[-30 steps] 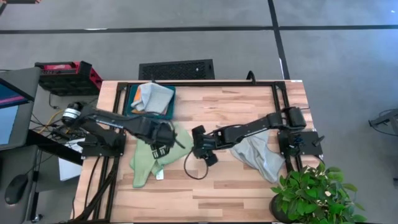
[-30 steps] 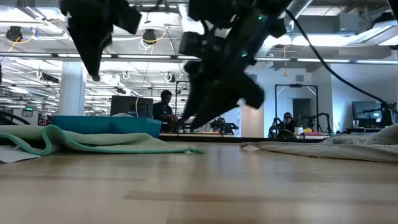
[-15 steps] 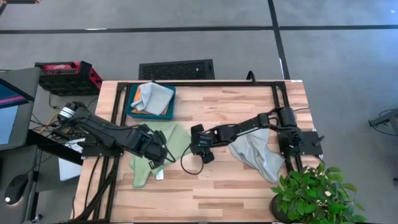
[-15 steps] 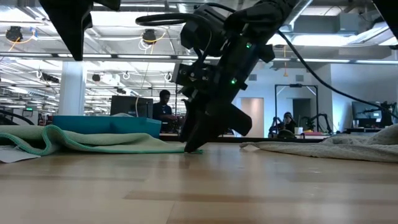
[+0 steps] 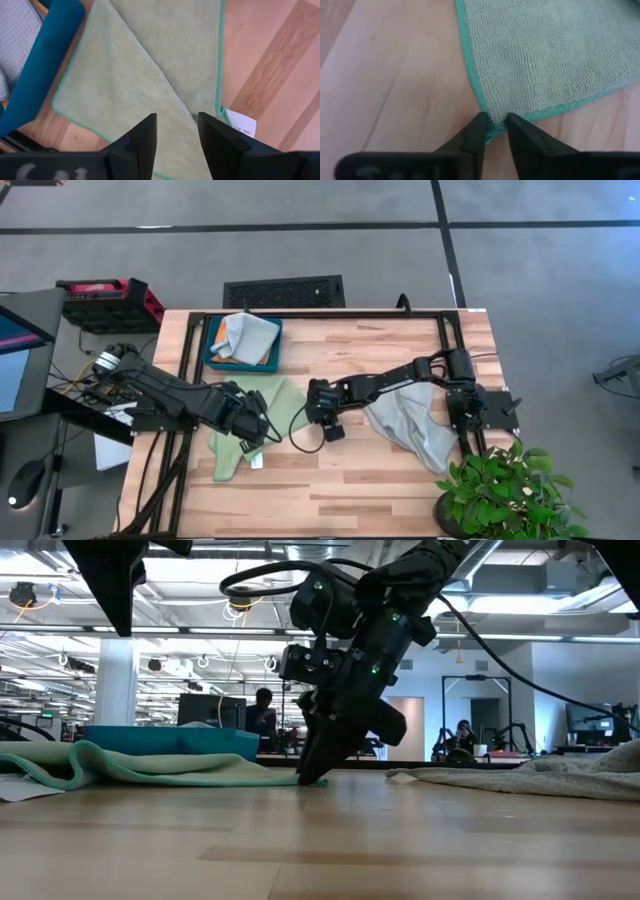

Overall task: Fold microfiber towels
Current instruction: Fold the green towel

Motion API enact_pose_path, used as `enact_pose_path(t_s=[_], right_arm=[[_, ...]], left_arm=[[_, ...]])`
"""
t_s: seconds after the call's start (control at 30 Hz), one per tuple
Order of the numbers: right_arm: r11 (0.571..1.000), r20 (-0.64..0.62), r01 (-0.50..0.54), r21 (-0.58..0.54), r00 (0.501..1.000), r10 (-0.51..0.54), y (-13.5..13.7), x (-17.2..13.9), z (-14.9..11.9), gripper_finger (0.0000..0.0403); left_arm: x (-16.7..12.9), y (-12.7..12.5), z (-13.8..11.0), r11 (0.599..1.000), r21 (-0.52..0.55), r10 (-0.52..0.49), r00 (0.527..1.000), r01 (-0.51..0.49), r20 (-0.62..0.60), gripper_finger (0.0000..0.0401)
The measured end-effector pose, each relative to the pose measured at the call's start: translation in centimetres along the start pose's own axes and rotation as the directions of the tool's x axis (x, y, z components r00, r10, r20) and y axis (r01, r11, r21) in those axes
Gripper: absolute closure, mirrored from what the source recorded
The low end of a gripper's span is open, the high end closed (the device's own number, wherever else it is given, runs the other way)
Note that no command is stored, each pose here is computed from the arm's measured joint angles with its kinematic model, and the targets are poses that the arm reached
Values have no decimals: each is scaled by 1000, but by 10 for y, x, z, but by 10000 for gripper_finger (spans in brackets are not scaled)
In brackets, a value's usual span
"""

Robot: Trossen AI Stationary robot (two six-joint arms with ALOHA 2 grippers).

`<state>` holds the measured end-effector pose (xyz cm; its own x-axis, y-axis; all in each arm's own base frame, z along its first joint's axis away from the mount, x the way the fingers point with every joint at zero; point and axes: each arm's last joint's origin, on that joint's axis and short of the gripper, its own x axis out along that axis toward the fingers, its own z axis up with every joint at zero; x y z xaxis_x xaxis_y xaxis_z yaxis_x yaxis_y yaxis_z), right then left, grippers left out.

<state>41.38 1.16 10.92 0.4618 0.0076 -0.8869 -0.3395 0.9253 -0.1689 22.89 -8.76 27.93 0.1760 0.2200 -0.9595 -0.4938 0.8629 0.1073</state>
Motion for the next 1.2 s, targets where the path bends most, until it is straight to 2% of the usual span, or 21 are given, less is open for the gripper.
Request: enact_pose_path(t_s=[0.17,0.3,0.47,0.63,0.77,0.87,1.03,1.2], right_arm=[[999,8,-35,4,999,35,3,-1,1,346],[1000,8,-28,-2,1000,28,10,-12,5,391],[999,27,-29,-25,999,30,17,-40,12,381],[998,114,57,-19,992,-54,14,-80,25,395],[992,207,113,48,971,-121,9,-104,34,393],[981,255,173,83,948,-189,9,-118,40,392],[965,282,233,121,924,-259,6,-122,44,399],[956,302,240,170,911,-283,3,-123,46,394]], left_arm=[[0,-1,0,999,-45,-6,1000,6,4,266],[5,-10,1,996,-46,-70,996,73,56,266],[21,-28,-5,984,1,-176,975,178,135,266],[40,-39,-12,974,50,-228,944,223,238,266],[55,-38,-16,980,51,-197,935,191,296,266],[61,-38,-15,986,69,-169,910,155,379,266],[64,-39,-9,992,129,-77,822,4,564,266],[63,-34,0,989,74,49,749,-129,661,266]])
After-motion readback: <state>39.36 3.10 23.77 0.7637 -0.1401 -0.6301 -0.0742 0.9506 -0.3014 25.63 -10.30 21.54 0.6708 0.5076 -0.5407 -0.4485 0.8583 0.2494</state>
